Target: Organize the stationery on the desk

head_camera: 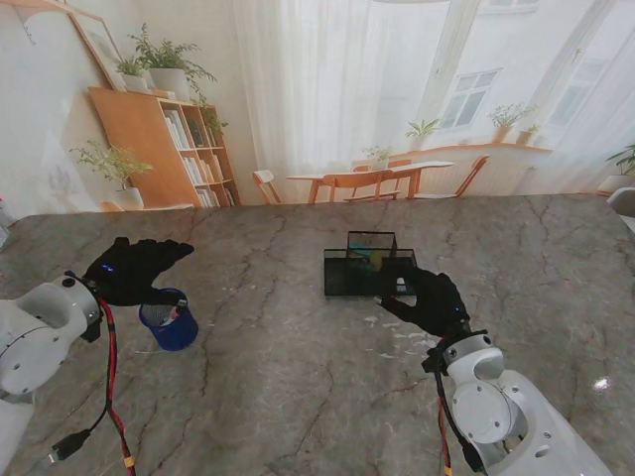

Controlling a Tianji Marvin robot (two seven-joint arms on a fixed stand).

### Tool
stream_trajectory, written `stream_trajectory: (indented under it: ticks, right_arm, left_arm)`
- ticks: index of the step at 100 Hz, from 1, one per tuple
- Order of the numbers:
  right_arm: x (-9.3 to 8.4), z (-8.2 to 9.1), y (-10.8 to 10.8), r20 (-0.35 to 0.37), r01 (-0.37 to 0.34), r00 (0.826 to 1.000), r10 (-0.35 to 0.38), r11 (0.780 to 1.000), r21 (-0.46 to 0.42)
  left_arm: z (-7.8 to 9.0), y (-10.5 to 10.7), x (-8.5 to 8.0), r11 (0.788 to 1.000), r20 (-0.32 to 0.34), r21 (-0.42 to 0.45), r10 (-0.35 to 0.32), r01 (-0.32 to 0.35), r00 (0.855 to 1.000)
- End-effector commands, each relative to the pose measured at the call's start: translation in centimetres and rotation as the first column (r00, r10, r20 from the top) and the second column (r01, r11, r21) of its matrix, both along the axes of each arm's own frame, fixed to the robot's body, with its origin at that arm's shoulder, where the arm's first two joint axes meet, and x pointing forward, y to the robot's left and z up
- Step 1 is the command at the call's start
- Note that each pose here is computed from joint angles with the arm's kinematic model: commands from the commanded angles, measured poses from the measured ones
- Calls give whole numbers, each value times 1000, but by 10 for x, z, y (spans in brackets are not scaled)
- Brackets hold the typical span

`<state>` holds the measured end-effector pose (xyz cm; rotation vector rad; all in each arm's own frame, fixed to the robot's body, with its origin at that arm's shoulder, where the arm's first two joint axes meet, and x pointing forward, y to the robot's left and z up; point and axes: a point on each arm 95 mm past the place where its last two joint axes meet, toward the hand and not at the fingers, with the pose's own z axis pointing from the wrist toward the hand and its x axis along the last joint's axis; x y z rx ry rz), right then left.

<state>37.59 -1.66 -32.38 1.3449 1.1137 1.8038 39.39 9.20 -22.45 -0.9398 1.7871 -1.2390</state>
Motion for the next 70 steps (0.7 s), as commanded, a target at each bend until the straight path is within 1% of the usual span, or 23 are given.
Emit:
stream_trajectory:
  ticks: [1,15,25,32,46,59,64,70]
  right_arm:
    - [-1,-2,0,-10,-2,1000,2,1000,-1]
    - [-3,0,-1,0,2,1000,-2,1000,-1]
    - [-4,1,-2,10,5,1000,-5,1000,0]
    - [-6,2,-3,17,6,1000,-6,1000,1]
    - [-10,5,-7,42,12,999,-12,1000,-1]
    - [-14,8,-10,62,23,998,-23,1000,-4]
    - [-15,8,-12,69,26,997,-26,1000,-5]
    - [-17,9,-14,79,31,996,-30,999,-9]
  left_arm:
    - [18,-14,-1,999,62,-42,-23,26,998]
    - [41,-37,0,992,148,-97,-69,84,987]
    - [52,-58,6,982,207,-120,-119,146,971]
    - [55,-74,12,972,233,-143,-153,189,960]
    - [53,-110,27,941,265,-202,-214,271,940]
    - [42,-142,43,912,275,-229,-274,339,922]
    - [36,-152,50,904,269,-236,-290,355,918]
    - [28,-164,59,894,251,-255,-306,368,918]
